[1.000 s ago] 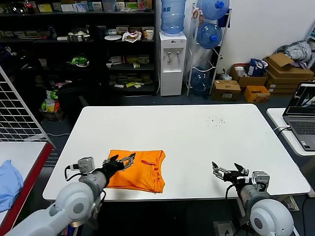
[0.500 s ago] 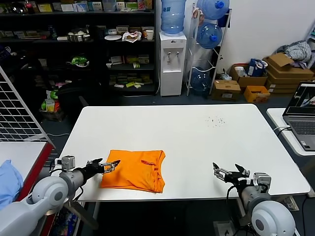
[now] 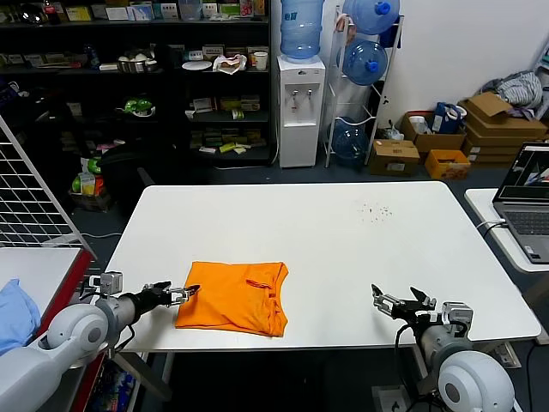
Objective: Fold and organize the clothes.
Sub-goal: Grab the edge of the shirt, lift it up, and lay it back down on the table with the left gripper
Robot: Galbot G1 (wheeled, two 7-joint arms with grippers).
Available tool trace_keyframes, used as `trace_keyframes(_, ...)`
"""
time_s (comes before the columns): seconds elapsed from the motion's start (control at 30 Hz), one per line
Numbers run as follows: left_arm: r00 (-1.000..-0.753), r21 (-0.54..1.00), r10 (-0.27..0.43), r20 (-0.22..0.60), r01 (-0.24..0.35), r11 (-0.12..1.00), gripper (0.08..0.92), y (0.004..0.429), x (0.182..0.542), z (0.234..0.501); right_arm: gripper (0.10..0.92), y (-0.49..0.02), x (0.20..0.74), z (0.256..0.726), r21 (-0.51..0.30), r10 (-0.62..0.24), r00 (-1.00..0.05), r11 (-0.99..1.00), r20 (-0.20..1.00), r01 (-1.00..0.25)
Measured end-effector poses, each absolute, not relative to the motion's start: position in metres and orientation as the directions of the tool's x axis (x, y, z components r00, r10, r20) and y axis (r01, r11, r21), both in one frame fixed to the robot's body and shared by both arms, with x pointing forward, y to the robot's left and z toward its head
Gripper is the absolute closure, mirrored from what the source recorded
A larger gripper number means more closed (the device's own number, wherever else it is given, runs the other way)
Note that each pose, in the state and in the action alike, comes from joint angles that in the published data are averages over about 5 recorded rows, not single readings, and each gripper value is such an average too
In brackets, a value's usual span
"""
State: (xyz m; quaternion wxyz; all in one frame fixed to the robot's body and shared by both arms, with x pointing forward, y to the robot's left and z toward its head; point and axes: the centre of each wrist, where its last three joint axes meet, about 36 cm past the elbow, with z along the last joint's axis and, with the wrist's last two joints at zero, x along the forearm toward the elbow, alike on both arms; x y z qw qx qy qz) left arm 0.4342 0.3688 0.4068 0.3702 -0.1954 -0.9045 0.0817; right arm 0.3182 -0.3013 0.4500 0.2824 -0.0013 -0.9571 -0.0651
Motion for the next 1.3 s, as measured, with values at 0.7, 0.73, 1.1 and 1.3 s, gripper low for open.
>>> trace_keyframes(0.7, -0.618, -0.306, 0.442, 0.65, 0.32, 0.897, 0.506, 0.361, 0.432, 0.395, 0.101, -0.304, 0.317, 0.45, 0.12, -0.025, -0.84, 0.992, 0.543, 0.047)
trace_keyframes(0.73, -0.616, -0.307, 0.444, 0.651, 0.321, 0.896, 0.532, 0.361, 0.431, 0.395, 0.101, -0.304, 0.317, 0.45, 0.12, -0.026, -0.84, 0.992, 0.542, 0.047)
trace_keyframes(1.1, -0.614, -0.318, 0.459, 0.642, 0.332, 0.888, 0.85, 0.352, 0.429, 0.4, 0.101, -0.302, 0.318, 0.449, 0.123, -0.03, -0.84, 0.991, 0.542, 0.045)
trace_keyframes(1.3, -0.637, -0.319, 0.46, 0.619, 0.331, 0.888, 0.907, 0.347, 0.429, 0.41, 0.101, -0.302, 0.319, 0.449, 0.125, -0.031, -0.843, 0.991, 0.537, 0.044)
